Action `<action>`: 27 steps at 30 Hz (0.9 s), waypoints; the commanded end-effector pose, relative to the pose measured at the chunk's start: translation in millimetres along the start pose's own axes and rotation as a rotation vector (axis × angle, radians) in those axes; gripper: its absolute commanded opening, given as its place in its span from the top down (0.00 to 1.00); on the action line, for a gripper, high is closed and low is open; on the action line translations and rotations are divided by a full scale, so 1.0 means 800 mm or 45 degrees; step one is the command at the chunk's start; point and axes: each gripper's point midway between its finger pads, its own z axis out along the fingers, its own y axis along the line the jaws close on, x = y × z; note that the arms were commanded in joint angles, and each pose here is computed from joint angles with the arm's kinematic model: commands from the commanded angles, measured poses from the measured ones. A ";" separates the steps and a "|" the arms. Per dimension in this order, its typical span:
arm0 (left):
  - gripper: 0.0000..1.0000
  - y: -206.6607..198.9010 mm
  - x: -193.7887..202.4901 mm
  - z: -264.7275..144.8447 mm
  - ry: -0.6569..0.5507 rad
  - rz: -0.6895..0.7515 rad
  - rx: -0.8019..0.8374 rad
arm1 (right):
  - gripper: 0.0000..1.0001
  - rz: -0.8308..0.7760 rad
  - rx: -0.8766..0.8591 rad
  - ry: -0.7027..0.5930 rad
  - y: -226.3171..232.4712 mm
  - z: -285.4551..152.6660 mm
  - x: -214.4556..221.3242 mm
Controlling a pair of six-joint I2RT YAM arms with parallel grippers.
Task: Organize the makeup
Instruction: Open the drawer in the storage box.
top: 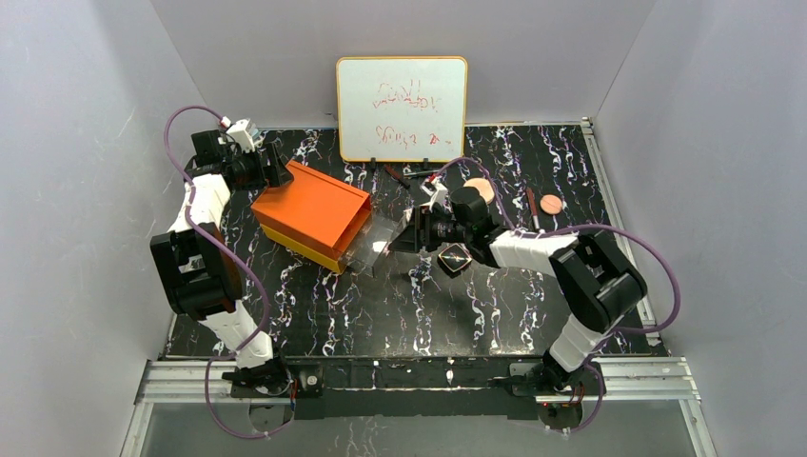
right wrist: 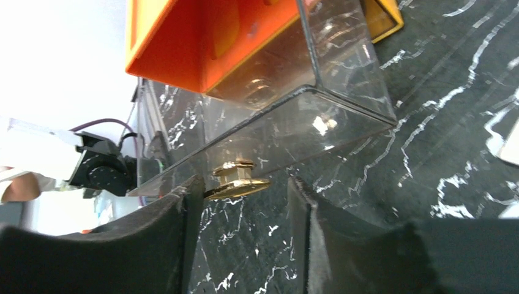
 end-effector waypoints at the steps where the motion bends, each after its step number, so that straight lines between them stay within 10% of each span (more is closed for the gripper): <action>1: 0.02 0.025 0.041 0.006 0.150 -0.040 -0.083 | 0.34 -0.036 0.341 0.131 -0.061 -0.037 0.037; 27: 0.02 0.015 0.031 0.001 0.124 -0.051 -0.050 | 0.09 -0.096 1.028 -0.047 -0.134 -0.155 -0.043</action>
